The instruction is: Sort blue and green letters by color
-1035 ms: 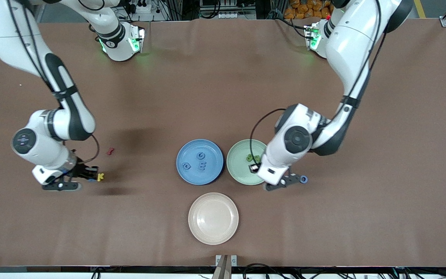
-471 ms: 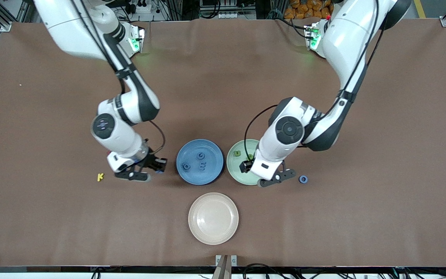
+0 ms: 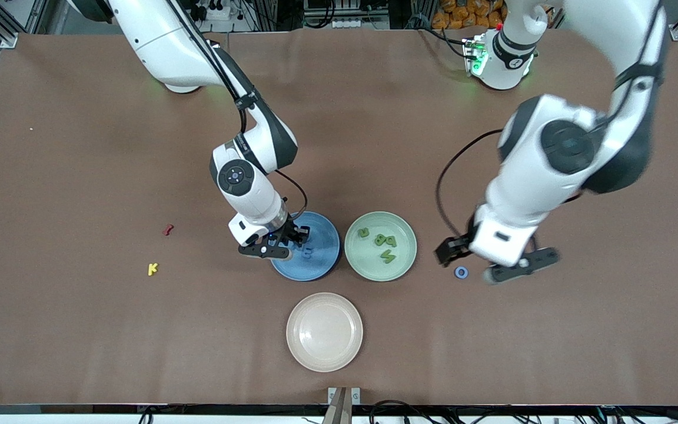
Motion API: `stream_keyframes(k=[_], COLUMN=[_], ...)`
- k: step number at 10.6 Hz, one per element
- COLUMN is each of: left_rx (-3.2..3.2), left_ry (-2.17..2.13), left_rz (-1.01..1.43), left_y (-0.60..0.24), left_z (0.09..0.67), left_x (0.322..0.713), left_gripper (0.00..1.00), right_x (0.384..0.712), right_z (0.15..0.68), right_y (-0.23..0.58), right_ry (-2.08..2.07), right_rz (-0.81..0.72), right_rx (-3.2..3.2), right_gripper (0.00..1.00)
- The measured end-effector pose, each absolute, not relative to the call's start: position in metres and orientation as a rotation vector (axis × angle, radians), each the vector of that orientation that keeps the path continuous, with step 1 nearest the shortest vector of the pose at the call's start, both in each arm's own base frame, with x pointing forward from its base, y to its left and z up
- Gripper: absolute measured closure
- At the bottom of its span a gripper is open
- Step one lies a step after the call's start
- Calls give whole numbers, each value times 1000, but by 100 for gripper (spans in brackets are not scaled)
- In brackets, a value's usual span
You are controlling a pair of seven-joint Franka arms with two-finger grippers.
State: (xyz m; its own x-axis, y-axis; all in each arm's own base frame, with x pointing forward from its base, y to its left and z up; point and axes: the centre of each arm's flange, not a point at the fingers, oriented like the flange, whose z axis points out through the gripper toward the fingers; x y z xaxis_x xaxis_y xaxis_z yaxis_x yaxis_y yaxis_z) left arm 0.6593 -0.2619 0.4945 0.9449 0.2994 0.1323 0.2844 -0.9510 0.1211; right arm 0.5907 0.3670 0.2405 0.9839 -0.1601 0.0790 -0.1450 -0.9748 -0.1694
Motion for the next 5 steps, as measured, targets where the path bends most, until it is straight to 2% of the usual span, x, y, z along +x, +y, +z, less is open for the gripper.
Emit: stream_keyframes(k=[4,5], left_rx=[3078,3098], left_ry=[390,324], left_rz=[231,235], left_y=[-178,-159], left_z=[579,592], left_x=[636,633], left_gripper=[0,0], right_x=[636,648], right_z=[276,291], right_y=[284,248], right_ry=[245,222], right_rz=[-71,-44], right_rx=[-3059,-3076], right_gripper=[3,0])
